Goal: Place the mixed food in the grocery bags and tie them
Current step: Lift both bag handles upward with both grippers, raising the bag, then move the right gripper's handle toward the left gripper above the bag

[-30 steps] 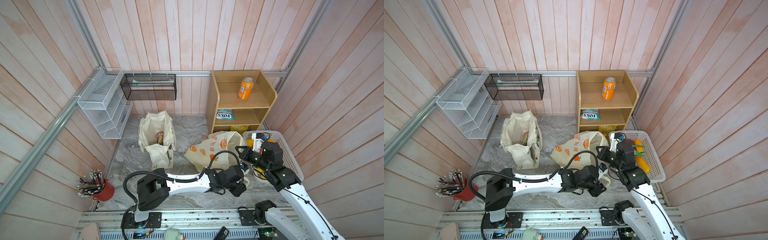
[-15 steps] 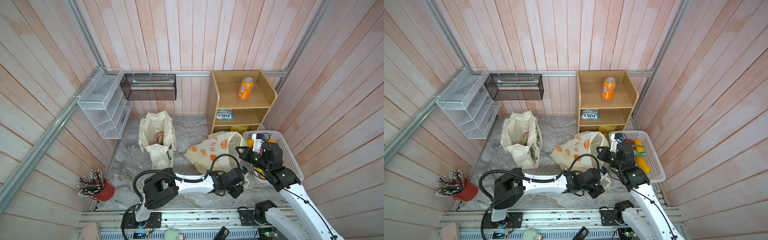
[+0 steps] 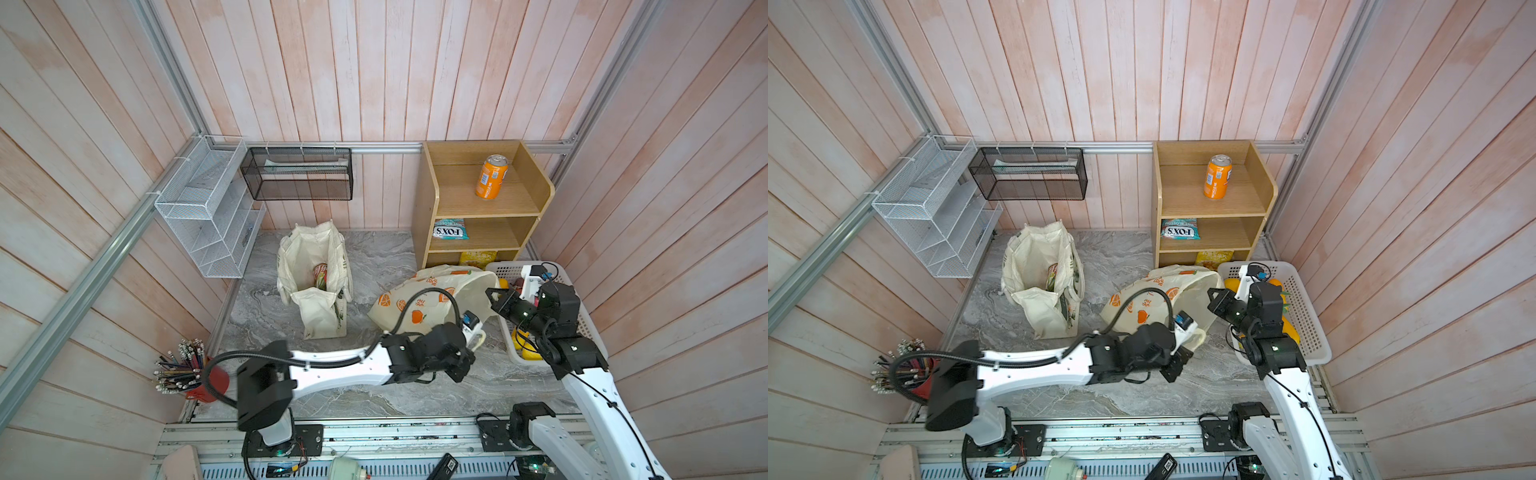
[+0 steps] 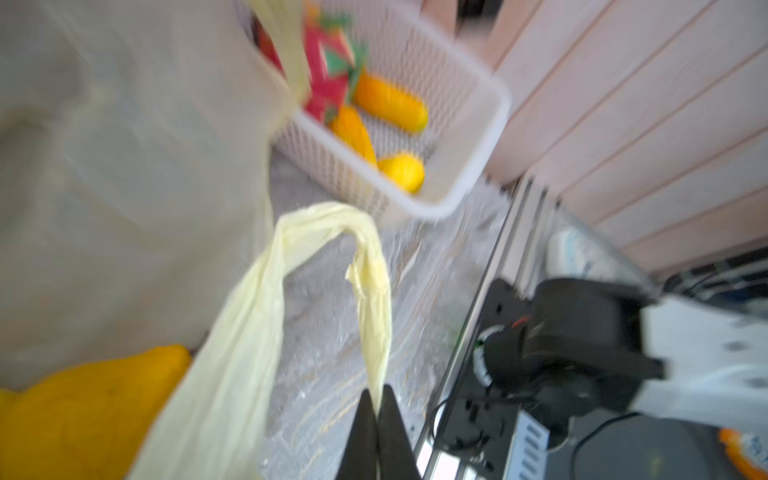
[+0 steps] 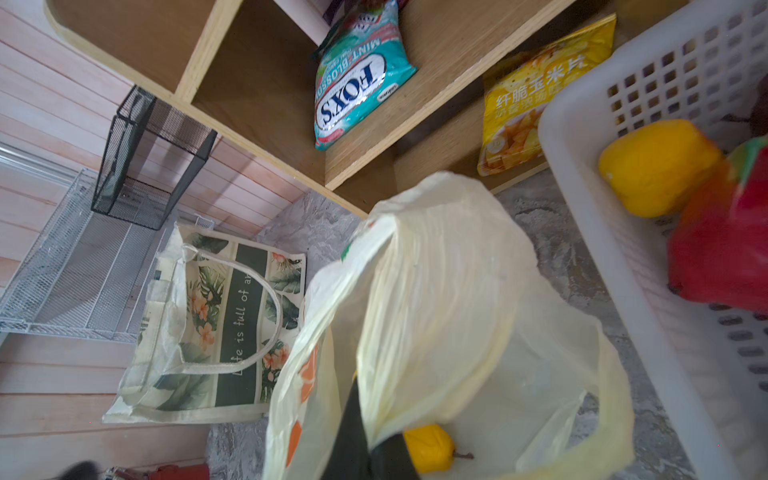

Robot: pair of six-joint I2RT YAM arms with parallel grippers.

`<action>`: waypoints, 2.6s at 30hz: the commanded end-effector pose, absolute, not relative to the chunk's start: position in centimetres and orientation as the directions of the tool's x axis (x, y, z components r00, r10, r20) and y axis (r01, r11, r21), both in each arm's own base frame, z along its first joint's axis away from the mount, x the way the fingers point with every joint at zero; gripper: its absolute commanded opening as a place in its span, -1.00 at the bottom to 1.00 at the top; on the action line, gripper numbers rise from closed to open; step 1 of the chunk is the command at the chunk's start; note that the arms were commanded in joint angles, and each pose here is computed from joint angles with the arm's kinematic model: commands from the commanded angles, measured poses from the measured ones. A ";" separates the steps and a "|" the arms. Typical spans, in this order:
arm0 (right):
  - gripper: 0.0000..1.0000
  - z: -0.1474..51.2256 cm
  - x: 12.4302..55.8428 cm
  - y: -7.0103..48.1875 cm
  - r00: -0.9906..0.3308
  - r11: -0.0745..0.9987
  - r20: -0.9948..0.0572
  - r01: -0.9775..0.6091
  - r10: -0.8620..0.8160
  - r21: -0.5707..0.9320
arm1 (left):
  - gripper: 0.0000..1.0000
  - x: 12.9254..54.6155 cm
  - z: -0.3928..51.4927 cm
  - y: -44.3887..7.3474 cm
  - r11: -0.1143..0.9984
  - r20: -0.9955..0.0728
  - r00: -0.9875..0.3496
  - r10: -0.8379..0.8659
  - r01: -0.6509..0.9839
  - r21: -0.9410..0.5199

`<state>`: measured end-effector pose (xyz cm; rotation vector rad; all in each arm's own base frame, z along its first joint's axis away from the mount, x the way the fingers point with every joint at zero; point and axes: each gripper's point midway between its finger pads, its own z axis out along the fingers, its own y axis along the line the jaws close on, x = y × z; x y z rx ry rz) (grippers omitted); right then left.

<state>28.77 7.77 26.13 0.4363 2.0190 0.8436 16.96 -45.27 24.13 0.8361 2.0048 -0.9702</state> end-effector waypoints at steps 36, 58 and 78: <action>-1.00 42.6 26.4 9.2 -0.434 0.582 -0.657 -0.310 0.617 0.752 | -1.00 30.0 34.8 -33.3 0.526 -0.799 -0.550 -0.244 0.617 -0.585; -1.00 38.0 27.8 8.8 -0.470 0.584 -0.612 -0.225 0.636 0.780 | -1.00 30.2 32.5 -34.4 0.510 -0.767 -0.604 -0.218 0.600 -0.617; 0.16 39.6 29.6 6.4 -0.389 0.758 -0.748 -0.164 0.538 0.631 | -1.00 31.8 31.3 -34.1 0.514 -0.779 -0.585 -0.224 0.608 -0.605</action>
